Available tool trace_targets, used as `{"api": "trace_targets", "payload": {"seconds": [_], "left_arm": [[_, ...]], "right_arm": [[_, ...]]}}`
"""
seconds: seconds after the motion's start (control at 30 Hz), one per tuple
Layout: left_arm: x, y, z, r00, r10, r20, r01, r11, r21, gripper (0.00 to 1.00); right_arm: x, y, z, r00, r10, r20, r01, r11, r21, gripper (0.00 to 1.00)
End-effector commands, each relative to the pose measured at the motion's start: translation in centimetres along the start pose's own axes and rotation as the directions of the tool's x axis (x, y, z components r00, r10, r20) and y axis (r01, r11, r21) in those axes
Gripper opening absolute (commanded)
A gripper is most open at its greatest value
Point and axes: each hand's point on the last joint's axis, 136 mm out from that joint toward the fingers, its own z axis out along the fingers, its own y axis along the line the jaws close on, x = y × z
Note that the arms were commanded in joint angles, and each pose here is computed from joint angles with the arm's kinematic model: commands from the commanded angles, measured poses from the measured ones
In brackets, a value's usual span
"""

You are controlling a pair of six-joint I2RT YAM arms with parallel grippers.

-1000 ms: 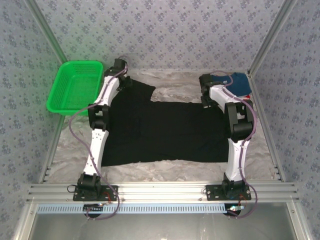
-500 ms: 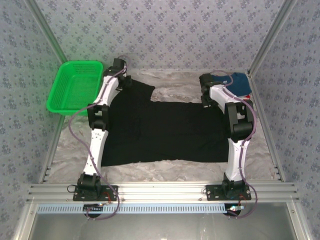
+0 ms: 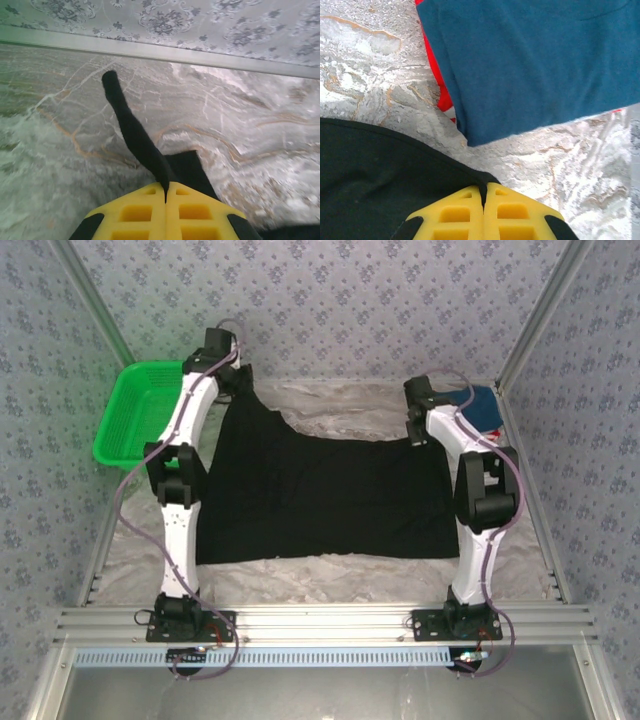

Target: Fold the inside-out t-shirt

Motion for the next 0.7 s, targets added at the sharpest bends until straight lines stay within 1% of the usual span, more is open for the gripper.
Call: {"api": "trace_targets", "payload": {"seconds": [0.0,0.1,0.3,0.4,0.5,0.6,0.67], "left_arm": [[-0.1,-1.0,-3.2,0.998,0.029,0.062,-0.031,0.999,0.026,0.0],[1.9,-0.8,-5.3,0.997,0.007,0.079,-0.009,1.0,0.028,0.0],[7.8,0.0,-8.2,0.996,-0.043,0.082,0.039,0.998,0.047,0.0],[10.8,0.4,-9.6,0.995,-0.066,0.077,0.062,0.997,0.053,0.0],[13.2,1.4,-10.9,0.993,-0.081,0.082,0.079,0.996,0.034,0.0],[14.7,2.6,-12.3,0.991,-0.08,0.105,0.082,0.997,-0.014,0.0],[15.3,2.9,-12.9,0.991,-0.075,0.107,0.078,0.997,-0.023,0.0]], "right_arm": [[1.5,-1.6,-2.0,1.0,-0.028,-0.01,0.028,0.998,0.052,0.03],[3.5,-1.8,-2.8,0.999,-0.009,-0.041,0.011,0.999,0.053,0.03],[8.6,-2.9,-4.0,0.989,0.064,-0.136,-0.054,0.995,0.082,0.03],[10.9,-2.9,-4.3,0.978,0.118,-0.171,-0.107,0.992,0.07,0.03],[12.3,-2.6,-4.3,0.968,0.15,-0.199,-0.145,0.989,0.04,0.04],[13.1,-2.7,-4.2,0.962,0.164,-0.218,-0.158,0.986,0.043,0.04],[13.1,-2.8,-4.4,0.961,0.17,-0.218,-0.164,0.985,0.047,0.04]]}}
